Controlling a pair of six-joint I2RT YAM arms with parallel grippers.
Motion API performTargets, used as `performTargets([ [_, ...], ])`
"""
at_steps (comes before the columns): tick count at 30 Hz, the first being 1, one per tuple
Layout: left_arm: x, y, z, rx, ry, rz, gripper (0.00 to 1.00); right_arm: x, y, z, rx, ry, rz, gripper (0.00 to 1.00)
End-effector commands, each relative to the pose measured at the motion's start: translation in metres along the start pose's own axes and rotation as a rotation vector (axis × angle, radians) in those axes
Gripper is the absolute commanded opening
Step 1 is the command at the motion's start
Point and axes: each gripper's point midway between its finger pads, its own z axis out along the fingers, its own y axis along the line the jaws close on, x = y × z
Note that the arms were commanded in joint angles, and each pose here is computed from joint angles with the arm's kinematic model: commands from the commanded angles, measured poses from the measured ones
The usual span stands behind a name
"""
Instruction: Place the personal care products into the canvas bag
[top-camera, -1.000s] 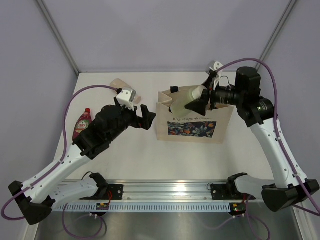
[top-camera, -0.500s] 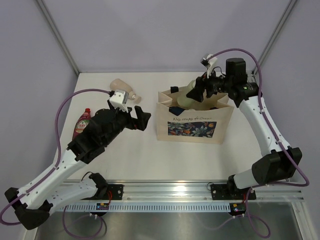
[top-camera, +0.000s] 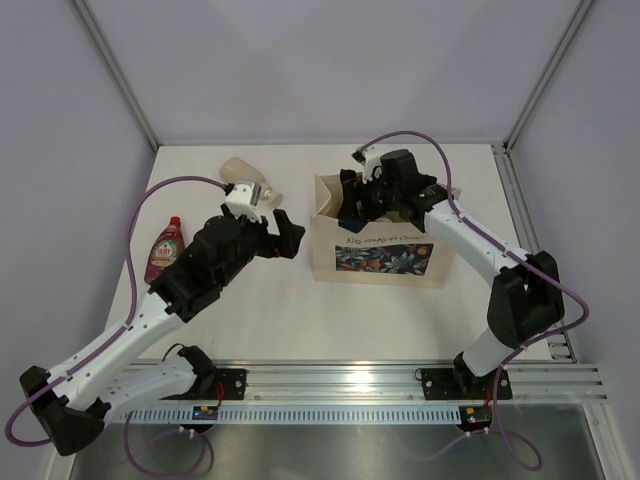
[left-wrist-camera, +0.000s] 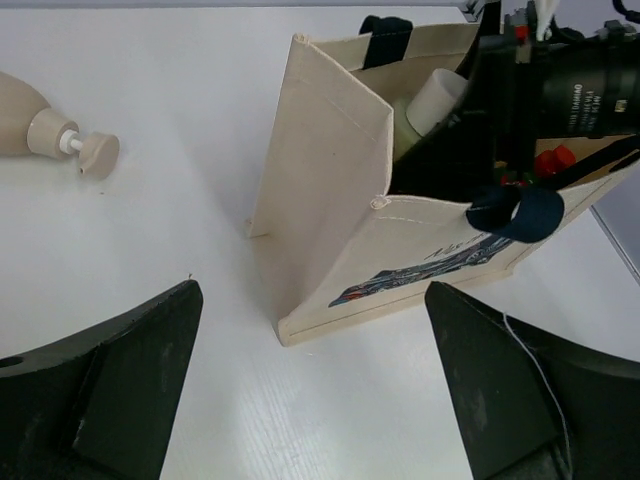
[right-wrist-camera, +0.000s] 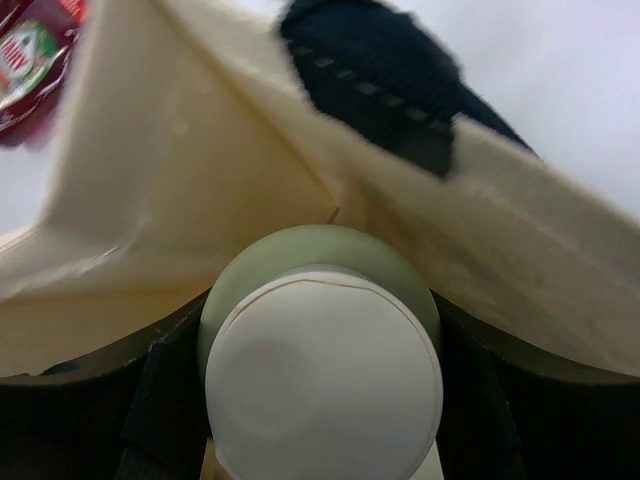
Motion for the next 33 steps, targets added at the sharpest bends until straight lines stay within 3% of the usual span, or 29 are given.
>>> performTargets([
  [1, -0.014, -0.001, 0.002, 0.000, -0.079, -0.089, 0.99, -0.070, -0.002, 0.012, 0.065, -0.281, 0.125, 0.00],
  [6, -0.013, 0.018, 0.009, -0.057, -0.094, -0.149, 0.99, -0.055, 0.009, 0.041, -0.011, -0.260, 0.091, 0.01],
  [8, -0.010, 0.030, 0.015, -0.103, -0.090, -0.208, 0.99, -0.046, 0.012, 0.049, -0.018, -0.239, 0.048, 0.07],
  [11, -0.010, 0.060, 0.024, -0.214, -0.098, -0.360, 0.99, -0.029, 0.016, 0.055, -0.040, -0.200, -0.056, 0.35],
  [12, -0.006, 0.078, 0.032, -0.275, -0.093, -0.407, 0.99, -0.022, 0.018, 0.055, -0.058, -0.175, -0.077, 0.59],
  [13, -0.008, 0.082, 0.036, -0.289, -0.094, -0.492, 0.99, -0.010, 0.025, 0.053, -0.111, -0.134, -0.159, 0.72],
  [15, 0.002, 0.103, 0.056, -0.360, -0.059, -0.597, 0.99, 0.007, 0.031, 0.048, -0.168, -0.048, -0.230, 0.93],
  [16, 0.010, 0.111, 0.061, -0.398, -0.024, -0.625, 0.99, 0.007, 0.036, 0.043, -0.203, -0.043, -0.276, 0.98],
  [17, -0.003, 0.119, 0.067, -0.427, -0.041, -0.665, 0.99, 0.004, 0.038, 0.039, -0.222, -0.045, -0.304, 0.99],
  [19, 0.019, 0.139, 0.086, -0.534, 0.037, -0.736, 0.99, 0.003, 0.039, 0.025, -0.239, -0.039, -0.343, 0.99],
  [22, 0.021, 0.168, 0.111, -0.635, 0.040, -0.828, 0.99, -0.008, 0.036, 0.006, -0.249, -0.052, -0.389, 0.99],
  [25, 0.025, 0.195, 0.137, -0.652, 0.012, -0.896, 0.99, -0.012, 0.034, -0.016, -0.269, -0.042, -0.436, 0.99],
  [33, 0.027, 0.269, 0.207, -0.755, 0.005, -0.895, 0.99, 0.002, 0.022, -0.074, -0.251, -0.045, -0.465, 1.00],
])
